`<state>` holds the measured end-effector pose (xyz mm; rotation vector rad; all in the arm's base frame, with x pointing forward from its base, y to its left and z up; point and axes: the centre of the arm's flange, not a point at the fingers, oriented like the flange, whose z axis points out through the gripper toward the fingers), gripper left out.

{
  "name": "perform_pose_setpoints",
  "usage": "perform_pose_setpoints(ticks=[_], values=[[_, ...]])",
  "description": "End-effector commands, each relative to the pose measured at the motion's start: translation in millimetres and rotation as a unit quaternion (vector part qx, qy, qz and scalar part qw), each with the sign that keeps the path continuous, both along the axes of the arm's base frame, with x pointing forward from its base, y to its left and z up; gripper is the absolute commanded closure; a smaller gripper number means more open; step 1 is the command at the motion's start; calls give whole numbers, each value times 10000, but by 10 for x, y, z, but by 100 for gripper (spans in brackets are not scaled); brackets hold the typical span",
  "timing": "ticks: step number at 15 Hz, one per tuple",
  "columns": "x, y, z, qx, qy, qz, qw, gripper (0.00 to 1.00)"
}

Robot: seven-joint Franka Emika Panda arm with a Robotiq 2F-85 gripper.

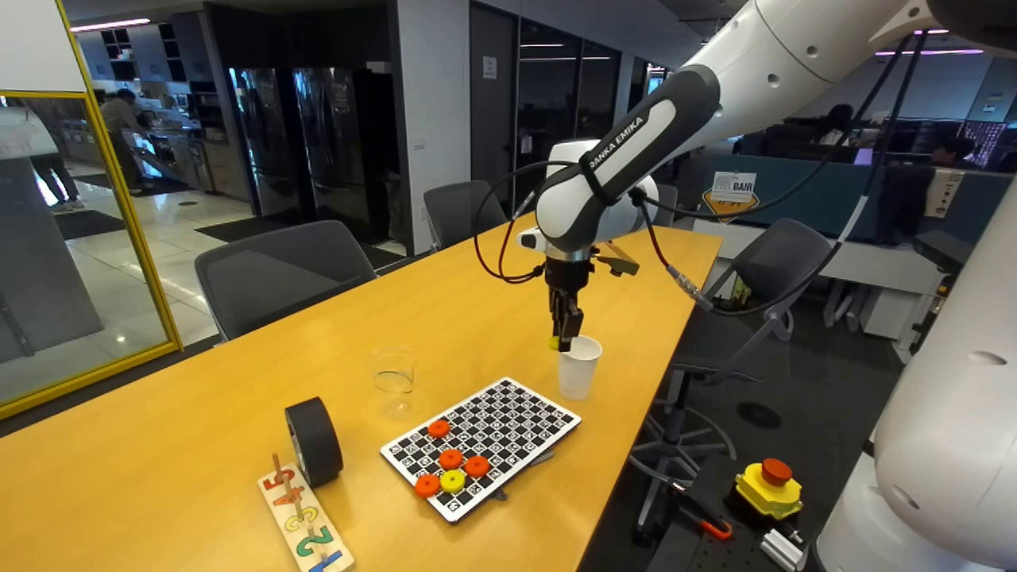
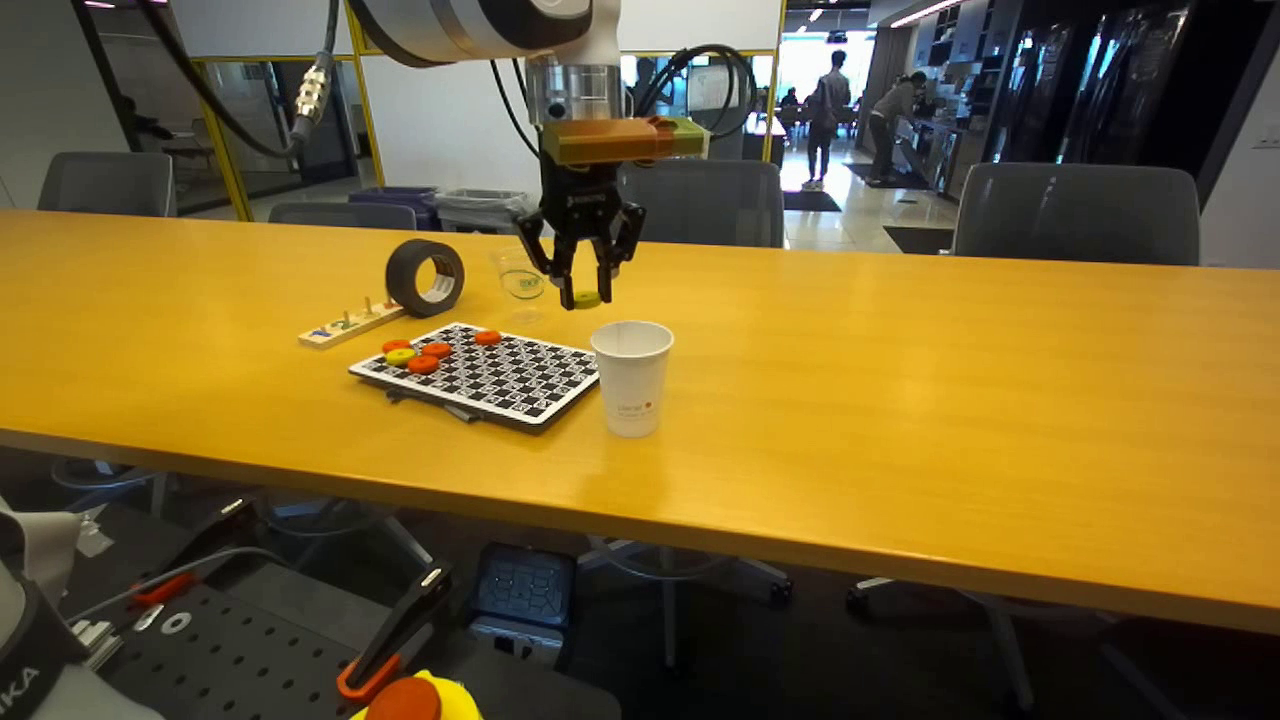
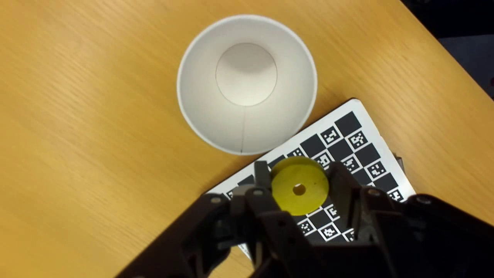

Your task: Put two orange rings in the white cup and the rest in the clear cup

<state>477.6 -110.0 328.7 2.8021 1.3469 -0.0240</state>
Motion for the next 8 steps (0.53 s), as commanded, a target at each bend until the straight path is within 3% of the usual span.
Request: perform_pose_setpoints(ticks=[1, 8], values=[[-138, -112, 69, -93, 38, -369, 9993, 78], [-413, -223, 77, -68, 154, -849, 9962, 78]])
